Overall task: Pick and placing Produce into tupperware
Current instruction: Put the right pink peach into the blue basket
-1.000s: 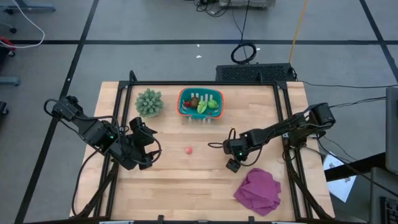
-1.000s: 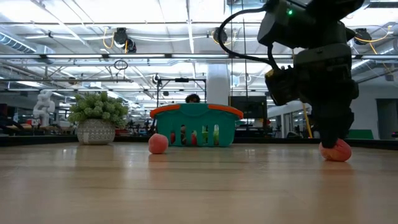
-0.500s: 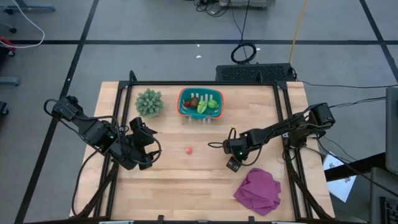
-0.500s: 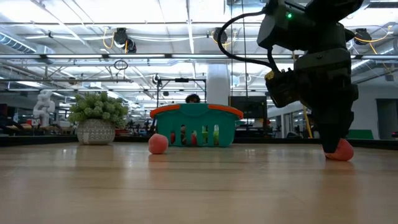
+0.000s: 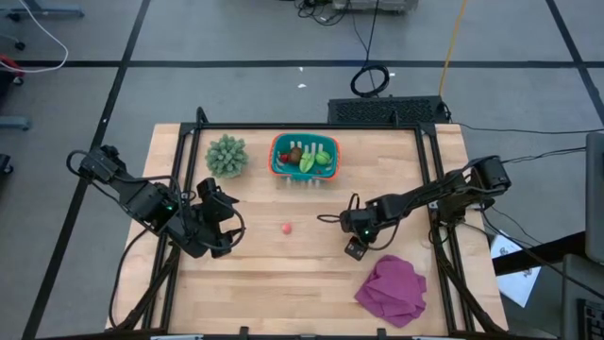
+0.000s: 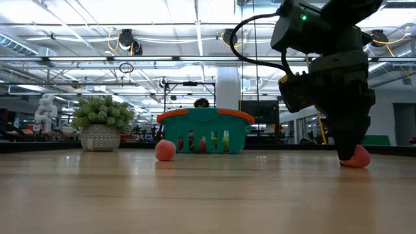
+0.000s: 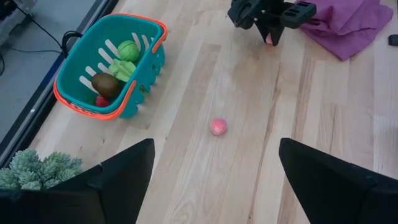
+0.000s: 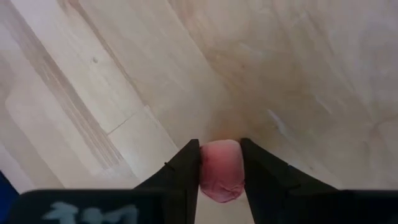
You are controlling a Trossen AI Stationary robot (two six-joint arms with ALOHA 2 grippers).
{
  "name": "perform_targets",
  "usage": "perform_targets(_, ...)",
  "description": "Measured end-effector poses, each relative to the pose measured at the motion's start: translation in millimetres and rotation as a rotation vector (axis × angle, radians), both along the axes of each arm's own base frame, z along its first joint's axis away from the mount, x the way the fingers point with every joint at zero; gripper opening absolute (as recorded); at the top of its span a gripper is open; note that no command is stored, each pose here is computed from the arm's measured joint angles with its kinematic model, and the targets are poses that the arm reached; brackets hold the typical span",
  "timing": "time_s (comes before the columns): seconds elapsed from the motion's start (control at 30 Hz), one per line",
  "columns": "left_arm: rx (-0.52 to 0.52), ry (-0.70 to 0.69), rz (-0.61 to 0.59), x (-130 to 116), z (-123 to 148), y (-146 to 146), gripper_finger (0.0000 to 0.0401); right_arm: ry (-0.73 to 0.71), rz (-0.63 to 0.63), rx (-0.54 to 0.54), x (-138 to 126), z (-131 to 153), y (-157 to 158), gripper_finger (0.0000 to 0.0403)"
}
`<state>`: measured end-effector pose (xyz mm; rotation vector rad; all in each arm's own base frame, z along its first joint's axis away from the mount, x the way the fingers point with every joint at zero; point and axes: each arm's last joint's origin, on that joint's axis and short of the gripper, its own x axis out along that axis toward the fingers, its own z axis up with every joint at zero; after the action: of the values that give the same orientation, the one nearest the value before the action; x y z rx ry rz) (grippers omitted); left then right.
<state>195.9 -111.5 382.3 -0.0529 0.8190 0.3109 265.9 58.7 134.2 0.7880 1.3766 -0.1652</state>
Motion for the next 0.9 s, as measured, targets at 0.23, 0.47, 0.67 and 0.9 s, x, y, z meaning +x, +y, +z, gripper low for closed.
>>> perform_targets(0.23,0.000,0.000,0.000,0,0,0,0.0349,-0.192,-0.027,0.029,10,22,-11,0.0091)
perform_targets(0.47,0.012,0.004,-0.014,0,0,0,0.0349,-0.398,0.006,-0.009,31,44,-33,0.0091)
perform_targets(0.67,0.013,0.003,-0.015,0,0,0,0.0349,-0.589,0.054,-0.139,54,83,-71,0.0091)
perform_targets(0.9,0.013,0.003,-0.015,0,0,0,0.0349,-0.780,0.049,-0.352,66,137,-135,0.0091)
